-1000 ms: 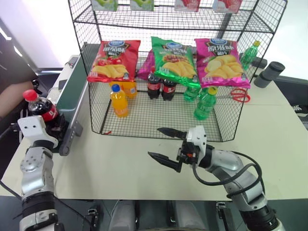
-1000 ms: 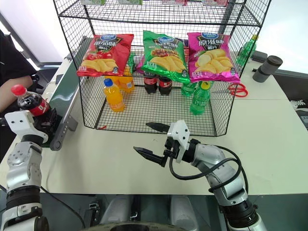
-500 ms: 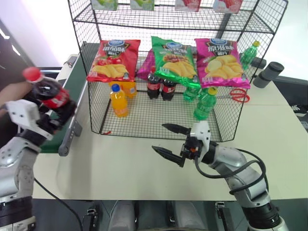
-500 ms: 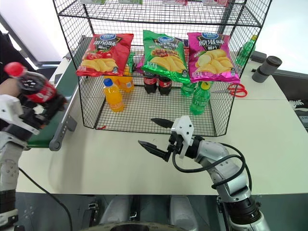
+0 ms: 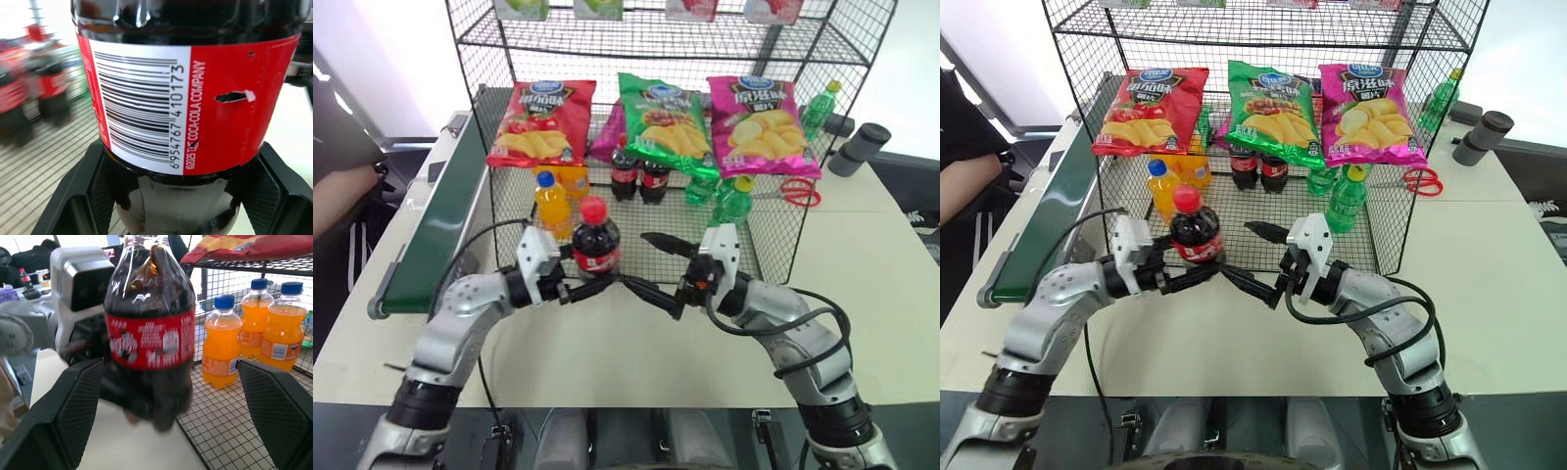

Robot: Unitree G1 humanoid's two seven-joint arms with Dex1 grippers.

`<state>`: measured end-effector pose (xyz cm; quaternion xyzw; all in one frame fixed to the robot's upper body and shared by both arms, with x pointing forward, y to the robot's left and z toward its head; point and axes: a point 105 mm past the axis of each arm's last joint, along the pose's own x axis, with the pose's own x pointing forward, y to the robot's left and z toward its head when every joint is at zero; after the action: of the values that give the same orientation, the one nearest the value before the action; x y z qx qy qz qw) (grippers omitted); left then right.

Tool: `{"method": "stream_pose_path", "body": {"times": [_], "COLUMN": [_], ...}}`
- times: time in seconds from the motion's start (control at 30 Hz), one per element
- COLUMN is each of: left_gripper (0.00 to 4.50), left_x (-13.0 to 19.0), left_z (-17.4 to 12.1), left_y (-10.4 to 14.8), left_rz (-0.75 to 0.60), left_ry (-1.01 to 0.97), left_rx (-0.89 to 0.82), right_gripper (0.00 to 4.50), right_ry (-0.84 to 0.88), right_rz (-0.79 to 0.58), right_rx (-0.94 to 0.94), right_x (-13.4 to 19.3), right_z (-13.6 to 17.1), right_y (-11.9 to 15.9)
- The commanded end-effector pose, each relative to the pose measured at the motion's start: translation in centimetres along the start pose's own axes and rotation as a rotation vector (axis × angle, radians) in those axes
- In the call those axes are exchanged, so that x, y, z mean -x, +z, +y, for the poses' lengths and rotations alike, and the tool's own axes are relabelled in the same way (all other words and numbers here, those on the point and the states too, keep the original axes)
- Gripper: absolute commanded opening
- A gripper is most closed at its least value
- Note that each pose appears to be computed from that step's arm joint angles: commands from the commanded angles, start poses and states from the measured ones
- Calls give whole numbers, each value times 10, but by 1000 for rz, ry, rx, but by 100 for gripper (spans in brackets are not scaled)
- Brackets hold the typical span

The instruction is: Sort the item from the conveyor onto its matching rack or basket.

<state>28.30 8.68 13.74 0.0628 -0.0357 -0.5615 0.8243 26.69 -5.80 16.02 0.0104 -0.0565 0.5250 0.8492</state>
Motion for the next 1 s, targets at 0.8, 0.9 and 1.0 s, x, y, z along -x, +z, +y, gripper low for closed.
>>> {"method": "stream_pose_path", "body": {"times": [0.8, 0.9, 1.0], "left_gripper": [447, 447, 447], "left_x": [-10, 15, 40], "left_z": [0, 16, 27], "left_y": [-4, -18, -28], "left_rz": [34, 65, 79], "left_ry": [-47, 83, 211], "left_rx": [-72, -23, 19], "right_gripper": [292, 292, 292], "right_ry": [-75, -174, -256], "right_rz": [-73, -96, -88], "right_rx": [39, 60, 78], "right_x": [0, 2, 3], "right_z": [-9, -29, -47], "right_y": [13, 14, 5]}}
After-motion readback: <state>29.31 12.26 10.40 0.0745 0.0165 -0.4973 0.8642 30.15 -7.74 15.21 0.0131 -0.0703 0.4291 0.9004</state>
